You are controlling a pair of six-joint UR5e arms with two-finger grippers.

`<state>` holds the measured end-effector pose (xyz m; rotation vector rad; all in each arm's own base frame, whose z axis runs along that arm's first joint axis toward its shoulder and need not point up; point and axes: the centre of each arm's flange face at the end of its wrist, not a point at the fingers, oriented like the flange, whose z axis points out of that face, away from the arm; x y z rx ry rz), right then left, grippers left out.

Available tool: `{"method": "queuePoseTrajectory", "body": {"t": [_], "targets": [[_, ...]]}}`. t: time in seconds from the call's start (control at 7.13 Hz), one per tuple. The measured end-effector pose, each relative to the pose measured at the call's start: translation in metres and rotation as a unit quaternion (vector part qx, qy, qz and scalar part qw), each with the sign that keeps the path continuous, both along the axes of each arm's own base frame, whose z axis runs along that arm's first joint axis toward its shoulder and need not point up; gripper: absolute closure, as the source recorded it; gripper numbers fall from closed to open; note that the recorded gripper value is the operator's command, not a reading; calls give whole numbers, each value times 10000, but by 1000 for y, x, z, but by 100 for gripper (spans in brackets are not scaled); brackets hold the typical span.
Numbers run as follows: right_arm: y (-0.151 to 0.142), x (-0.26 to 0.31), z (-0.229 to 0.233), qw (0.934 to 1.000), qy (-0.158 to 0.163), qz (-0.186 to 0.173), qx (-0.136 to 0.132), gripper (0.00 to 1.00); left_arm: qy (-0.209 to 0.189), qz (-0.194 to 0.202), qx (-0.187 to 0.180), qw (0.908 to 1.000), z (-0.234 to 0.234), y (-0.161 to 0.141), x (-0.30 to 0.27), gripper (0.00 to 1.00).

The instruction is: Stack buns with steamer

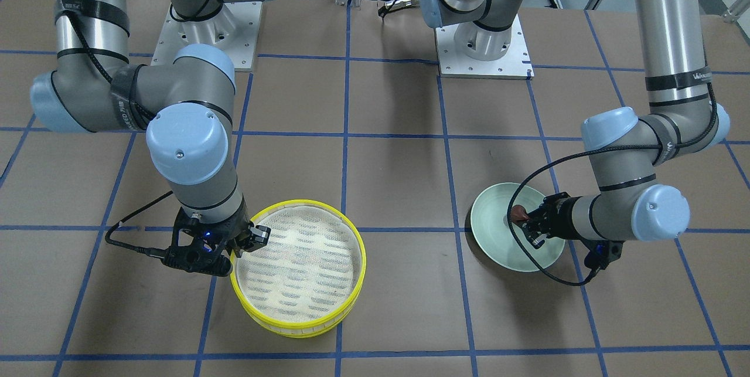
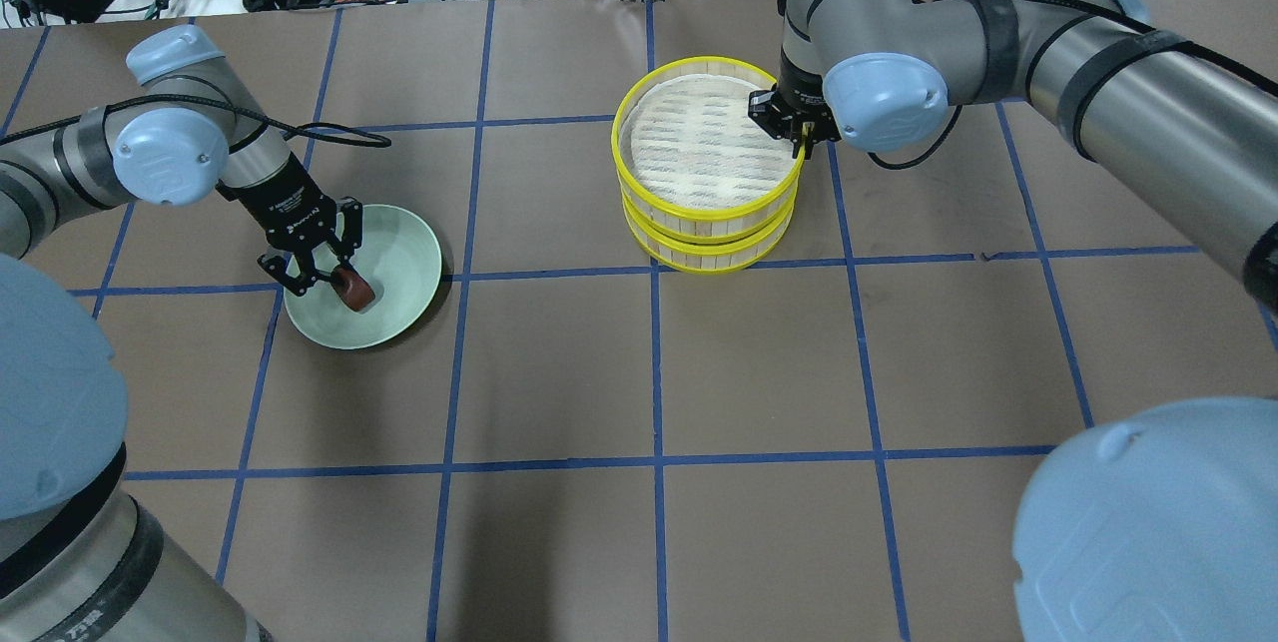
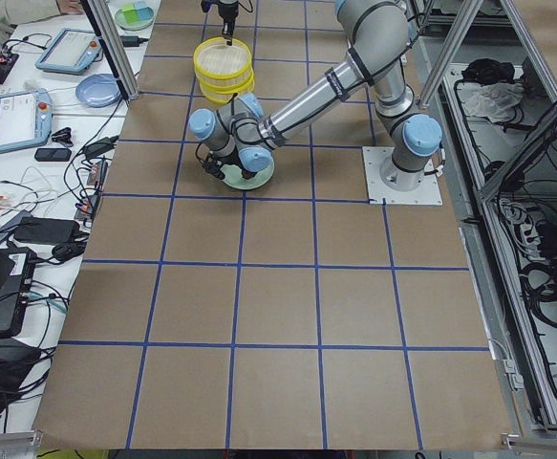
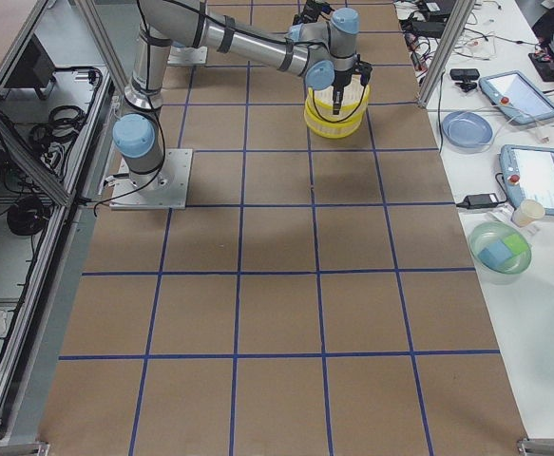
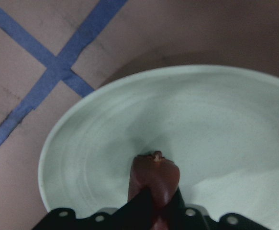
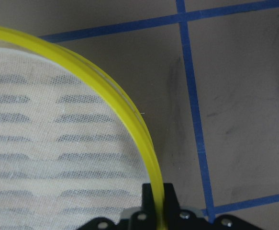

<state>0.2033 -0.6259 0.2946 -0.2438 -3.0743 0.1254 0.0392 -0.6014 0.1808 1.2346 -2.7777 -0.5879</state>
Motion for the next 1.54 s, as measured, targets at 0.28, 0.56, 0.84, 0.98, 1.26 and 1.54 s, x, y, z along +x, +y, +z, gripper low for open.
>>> {"method": "queuePoseTrajectory", "body": {"t": [0.28, 0.56, 0.84, 0.98, 1.26, 1.54], "targets": [[2, 0, -4, 10000, 2, -5, 34, 100, -92, -60, -211, 9997, 19, -4, 2, 100], [2, -1, -7, 10000, 2, -11, 49, 98, -251, -207, -708, 9970, 38, -17, 7, 100], [1, -1, -11, 10000, 10, -8, 80, 89, -366, -296, -1057, 9933, 60, -28, 13, 100], [1, -1, -11, 10000, 12, -7, 82, 83, -400, -351, -1179, 9916, 70, -31, 13, 100], [1, -2, -11, 10000, 17, -9, 85, 59, -456, -442, -1396, 9882, 94, -31, 4, 100], [0, -6, -11, 9999, 67, -13, 76, 33, -502, -507, -1702, 9828, 129, -35, -17, 100]]}}
